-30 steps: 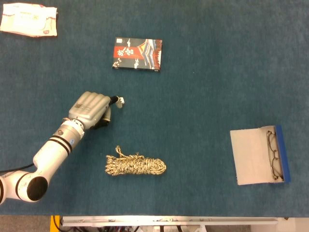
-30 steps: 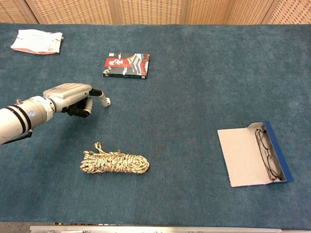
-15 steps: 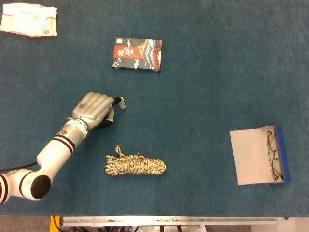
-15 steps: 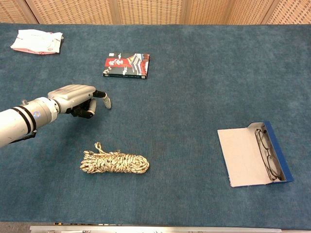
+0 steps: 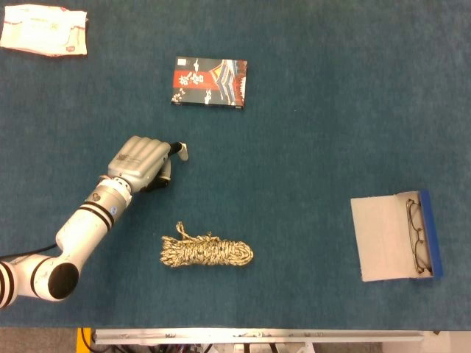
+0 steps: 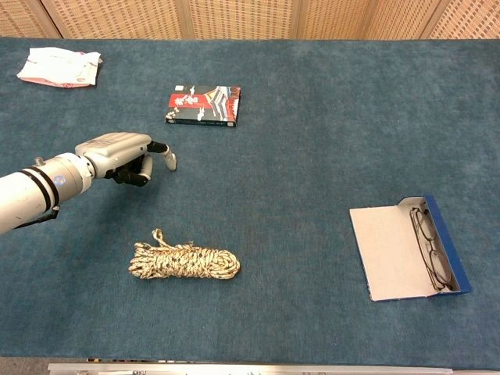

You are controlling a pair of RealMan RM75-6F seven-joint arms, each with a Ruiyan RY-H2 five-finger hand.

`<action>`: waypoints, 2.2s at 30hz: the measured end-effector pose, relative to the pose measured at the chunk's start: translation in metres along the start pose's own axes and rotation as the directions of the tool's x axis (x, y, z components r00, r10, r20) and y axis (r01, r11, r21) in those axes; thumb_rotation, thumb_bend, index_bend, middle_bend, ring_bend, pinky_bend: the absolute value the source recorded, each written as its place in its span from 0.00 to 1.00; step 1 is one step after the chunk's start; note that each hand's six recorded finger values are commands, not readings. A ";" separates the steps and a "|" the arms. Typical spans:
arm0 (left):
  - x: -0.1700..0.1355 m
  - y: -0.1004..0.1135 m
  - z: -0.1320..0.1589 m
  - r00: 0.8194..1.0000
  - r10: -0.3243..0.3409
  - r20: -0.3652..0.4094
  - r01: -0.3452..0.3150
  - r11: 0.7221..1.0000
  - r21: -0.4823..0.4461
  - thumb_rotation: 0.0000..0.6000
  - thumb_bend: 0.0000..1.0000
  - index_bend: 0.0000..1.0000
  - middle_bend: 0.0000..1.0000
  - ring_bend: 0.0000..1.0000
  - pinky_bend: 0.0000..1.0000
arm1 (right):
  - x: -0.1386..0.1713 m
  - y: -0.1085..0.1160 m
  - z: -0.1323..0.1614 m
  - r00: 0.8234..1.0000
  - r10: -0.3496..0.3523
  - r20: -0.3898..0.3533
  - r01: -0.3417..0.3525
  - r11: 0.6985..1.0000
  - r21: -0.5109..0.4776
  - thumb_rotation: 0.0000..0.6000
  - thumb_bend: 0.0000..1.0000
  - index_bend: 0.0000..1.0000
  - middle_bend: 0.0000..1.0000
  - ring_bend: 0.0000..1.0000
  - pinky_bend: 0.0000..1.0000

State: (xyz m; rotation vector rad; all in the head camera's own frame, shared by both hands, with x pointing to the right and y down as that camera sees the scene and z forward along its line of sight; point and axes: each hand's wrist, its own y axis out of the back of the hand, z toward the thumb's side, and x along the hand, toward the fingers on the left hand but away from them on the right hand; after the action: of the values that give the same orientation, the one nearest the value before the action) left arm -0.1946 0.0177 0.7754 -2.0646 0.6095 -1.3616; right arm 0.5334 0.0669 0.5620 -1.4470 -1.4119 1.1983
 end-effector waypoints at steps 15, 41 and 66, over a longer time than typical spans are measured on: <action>0.003 0.006 -0.002 1.000 0.020 -0.012 -0.019 1.000 0.021 1.00 1.00 0.31 1.00 1.00 1.00 | 0.000 0.002 0.001 1.000 -0.013 -0.003 0.013 1.000 -0.006 1.00 0.10 0.24 0.24 0.17 0.44; 0.000 0.009 0.008 0.999 0.030 0.011 -0.030 0.999 0.037 1.00 1.00 0.31 1.00 1.00 1.00 | 0.003 0.007 0.001 0.999 -0.042 -0.027 0.041 0.998 -0.037 1.00 0.10 0.25 0.25 0.17 0.44; 0.008 0.006 0.000 0.999 0.031 -0.012 -0.030 0.998 0.050 1.00 1.00 0.31 1.00 1.00 1.00 | 0.002 0.007 0.000 0.999 -0.035 -0.022 0.034 0.999 -0.034 1.00 0.10 0.25 0.25 0.17 0.44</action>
State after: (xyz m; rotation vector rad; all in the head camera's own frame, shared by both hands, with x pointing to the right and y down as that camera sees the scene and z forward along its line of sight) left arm -0.1917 0.0085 0.7763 -2.0004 0.6041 -1.3605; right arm 0.5353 0.0684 0.5554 -1.4485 -1.4424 1.1383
